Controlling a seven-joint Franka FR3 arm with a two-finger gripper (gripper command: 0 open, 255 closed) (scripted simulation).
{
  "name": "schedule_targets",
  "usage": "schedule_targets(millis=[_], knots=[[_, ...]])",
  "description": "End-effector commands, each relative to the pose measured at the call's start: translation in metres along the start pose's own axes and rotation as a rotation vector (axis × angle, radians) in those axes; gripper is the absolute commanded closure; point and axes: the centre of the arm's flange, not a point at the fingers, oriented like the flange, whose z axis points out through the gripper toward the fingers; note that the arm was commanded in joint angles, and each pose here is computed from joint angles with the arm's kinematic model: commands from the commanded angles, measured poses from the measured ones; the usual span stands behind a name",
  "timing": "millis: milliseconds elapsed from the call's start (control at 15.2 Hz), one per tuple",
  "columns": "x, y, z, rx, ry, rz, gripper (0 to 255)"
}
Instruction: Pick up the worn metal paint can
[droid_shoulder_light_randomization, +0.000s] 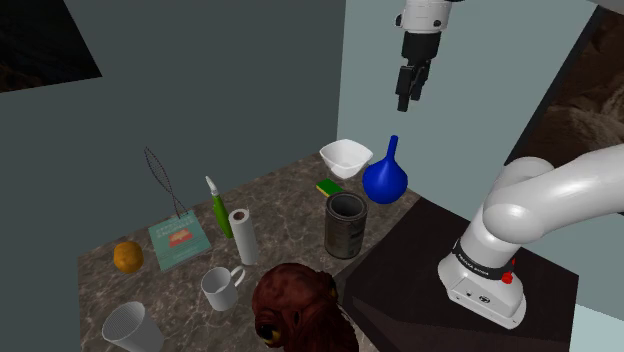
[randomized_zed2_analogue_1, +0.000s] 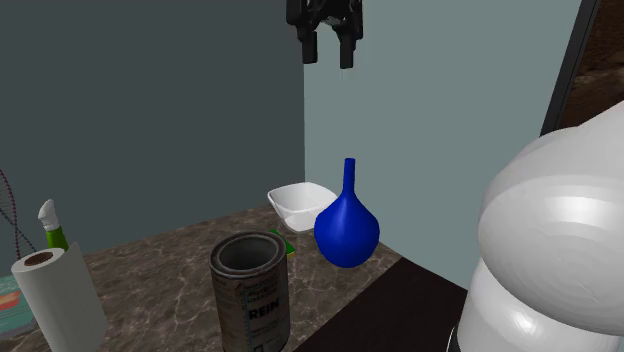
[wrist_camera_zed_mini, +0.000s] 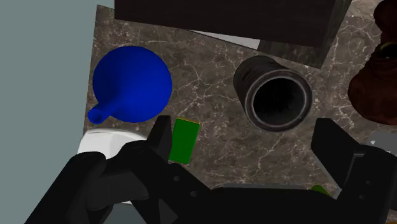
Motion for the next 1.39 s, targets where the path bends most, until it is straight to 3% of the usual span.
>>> schedule_targets(millis=[0,1320], knots=[[0.000,0.000,0.000,0.000,0.000,0.000,0],[0.074,-0.053,0.246,0.018,0.023,-0.067,0]])
